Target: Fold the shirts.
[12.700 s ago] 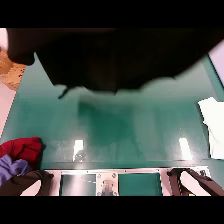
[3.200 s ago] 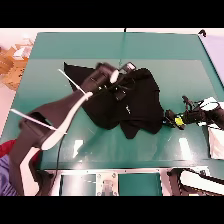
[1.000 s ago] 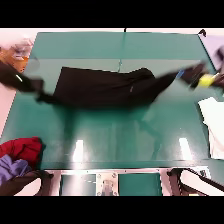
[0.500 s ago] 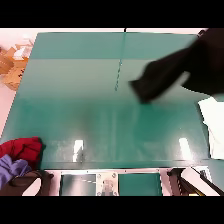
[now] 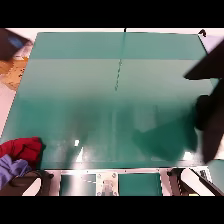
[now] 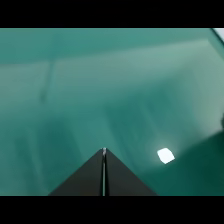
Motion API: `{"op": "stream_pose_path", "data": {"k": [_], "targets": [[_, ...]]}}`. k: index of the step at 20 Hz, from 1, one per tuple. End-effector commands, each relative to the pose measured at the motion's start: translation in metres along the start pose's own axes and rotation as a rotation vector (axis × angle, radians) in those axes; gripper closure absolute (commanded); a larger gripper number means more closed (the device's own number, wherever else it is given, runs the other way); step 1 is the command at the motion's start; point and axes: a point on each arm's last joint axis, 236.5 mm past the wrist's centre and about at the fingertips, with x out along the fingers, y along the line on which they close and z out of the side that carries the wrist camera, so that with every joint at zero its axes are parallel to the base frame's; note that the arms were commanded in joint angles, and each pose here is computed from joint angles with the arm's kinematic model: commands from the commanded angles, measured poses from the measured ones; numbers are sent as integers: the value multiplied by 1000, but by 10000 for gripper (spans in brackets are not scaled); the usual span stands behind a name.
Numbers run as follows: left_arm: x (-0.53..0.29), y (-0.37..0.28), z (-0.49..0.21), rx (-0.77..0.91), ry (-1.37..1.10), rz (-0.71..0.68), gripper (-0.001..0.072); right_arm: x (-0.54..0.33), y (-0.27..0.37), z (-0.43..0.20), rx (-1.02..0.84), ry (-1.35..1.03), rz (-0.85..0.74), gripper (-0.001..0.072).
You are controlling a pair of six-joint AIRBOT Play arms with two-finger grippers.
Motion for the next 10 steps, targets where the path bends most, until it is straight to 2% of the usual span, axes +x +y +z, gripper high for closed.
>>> {"op": "stream_pose_path", "data": {"k": [1,5,8,9,10], "targets": [[49,15,-64,-128,124,-83,681,64,-11,-87,55,246,38,699],[60,25,-89,-157,181,-70,680,147,-38,-239,142,446,6,699],[60,30,-91,-146,186,-48,680,177,-69,-364,222,567,-66,698],[60,34,-93,-141,192,-36,680,179,-79,-402,236,624,-95,641],[61,37,-97,-138,201,-24,679,178,-88,-423,247,672,-117,336]]}}
